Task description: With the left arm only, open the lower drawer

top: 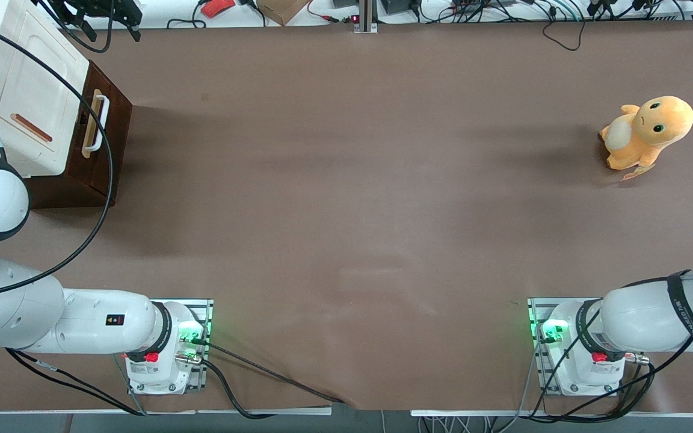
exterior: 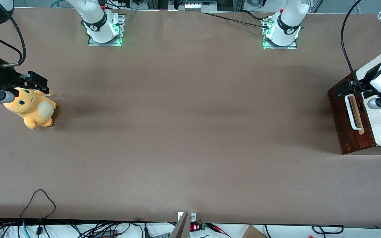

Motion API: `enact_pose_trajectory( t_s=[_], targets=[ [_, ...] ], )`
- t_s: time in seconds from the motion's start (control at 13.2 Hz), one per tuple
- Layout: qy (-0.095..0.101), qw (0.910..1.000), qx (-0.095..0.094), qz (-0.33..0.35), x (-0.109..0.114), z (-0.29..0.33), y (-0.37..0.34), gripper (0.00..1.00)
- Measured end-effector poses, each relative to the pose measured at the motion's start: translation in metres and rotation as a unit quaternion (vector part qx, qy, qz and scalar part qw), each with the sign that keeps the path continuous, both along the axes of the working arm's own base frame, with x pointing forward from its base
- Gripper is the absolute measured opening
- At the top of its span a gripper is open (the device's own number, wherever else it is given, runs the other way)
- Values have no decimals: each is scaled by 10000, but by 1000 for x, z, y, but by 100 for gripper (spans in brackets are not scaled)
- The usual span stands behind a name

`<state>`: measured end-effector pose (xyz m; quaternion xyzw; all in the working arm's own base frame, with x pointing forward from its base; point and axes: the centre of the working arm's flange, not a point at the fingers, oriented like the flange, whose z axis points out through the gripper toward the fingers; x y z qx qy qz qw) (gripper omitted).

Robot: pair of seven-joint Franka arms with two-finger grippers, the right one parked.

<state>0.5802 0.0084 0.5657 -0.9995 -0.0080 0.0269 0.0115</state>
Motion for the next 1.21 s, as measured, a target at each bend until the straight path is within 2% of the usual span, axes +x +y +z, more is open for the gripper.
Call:
enact_pose_trajectory(
  t_s=[0.23, 0.61, 0.91, 1.21],
  targets=[
    [48, 10000, -2, -35, -1, 0, 0, 100],
    [-12, 10000, -5, -91, 0, 8, -3, 100],
    [230, 9997, -8, -94, -4, 1, -4, 100],
    [267, 9996, -5, -117, -3, -2, -5, 100]
  ],
)
